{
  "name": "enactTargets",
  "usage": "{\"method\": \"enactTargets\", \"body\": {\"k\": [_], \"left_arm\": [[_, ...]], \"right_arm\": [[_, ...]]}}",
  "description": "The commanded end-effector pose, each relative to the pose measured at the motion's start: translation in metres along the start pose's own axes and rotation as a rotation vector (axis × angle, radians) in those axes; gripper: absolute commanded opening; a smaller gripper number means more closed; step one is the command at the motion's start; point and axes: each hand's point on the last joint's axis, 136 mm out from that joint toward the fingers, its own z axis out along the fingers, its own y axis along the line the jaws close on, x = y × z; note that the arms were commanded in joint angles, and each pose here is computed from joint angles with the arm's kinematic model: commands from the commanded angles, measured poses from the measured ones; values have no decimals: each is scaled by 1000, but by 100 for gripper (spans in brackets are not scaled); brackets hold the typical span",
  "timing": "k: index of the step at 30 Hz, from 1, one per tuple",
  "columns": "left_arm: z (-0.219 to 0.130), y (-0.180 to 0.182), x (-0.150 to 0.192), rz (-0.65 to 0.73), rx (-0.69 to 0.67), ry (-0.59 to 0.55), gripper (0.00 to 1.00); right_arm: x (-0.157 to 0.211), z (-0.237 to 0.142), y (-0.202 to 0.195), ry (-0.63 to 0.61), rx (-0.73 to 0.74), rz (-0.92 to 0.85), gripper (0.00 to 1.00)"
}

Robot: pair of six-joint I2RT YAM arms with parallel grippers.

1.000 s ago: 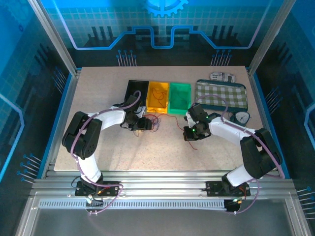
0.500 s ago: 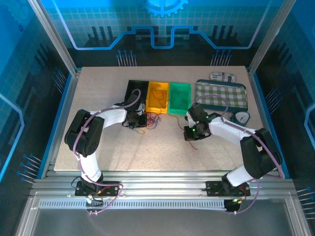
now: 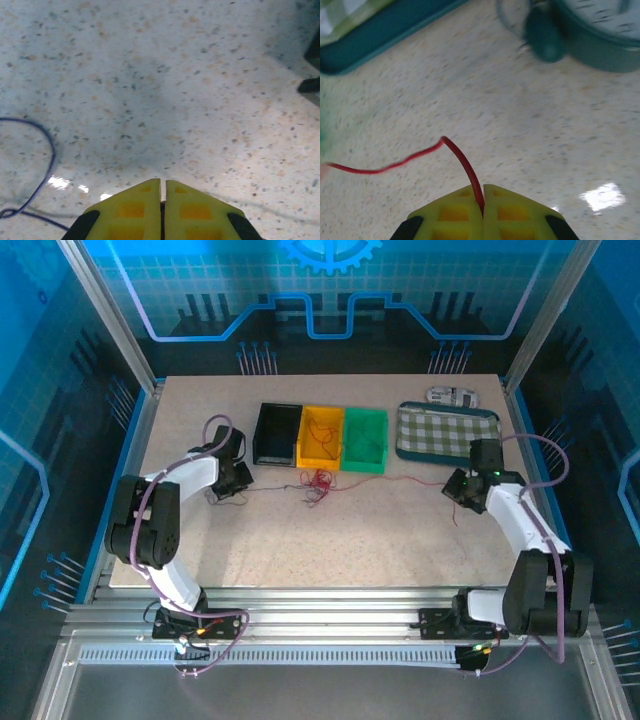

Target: Untangle the cables

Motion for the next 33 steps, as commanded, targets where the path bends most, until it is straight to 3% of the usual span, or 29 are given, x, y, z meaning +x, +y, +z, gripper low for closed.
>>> {"method": "enactTargets", "body": {"k": [1, 6, 10, 13, 16, 21, 25, 29, 33], "left_arm": [[1, 8, 0, -29, -53, 21, 0], [9, 10, 4, -71, -58, 37, 0], [16, 40, 4, -246, -94, 58, 0], [6, 30, -9, -181, -63, 5, 0], [-7, -23, -16, -16, 145, -10, 1], [-45, -126, 14, 289, 518, 45, 42], [-56, -169, 47, 432, 625, 113, 71], [-60, -202, 71, 524, 685, 150, 80], [-39, -209, 85, 630, 533, 174, 81]], "right_arm": [[-10, -10, -14, -44, 40, 52, 0], [-26, -25, -28, -110, 112, 32, 0], [-36, -32, -46, -139, 120, 129, 0], [-35, -30, -42, -121, 105, 103, 0], [-27, -21, -21, -79, 57, 4, 0], [-8, -12, 33, -56, -50, -167, 0], [15, -3, 62, -14, -88, -271, 0], [19, -4, 88, -7, -134, -326, 0], [24, -2, 99, 5, -166, -344, 0]]}}
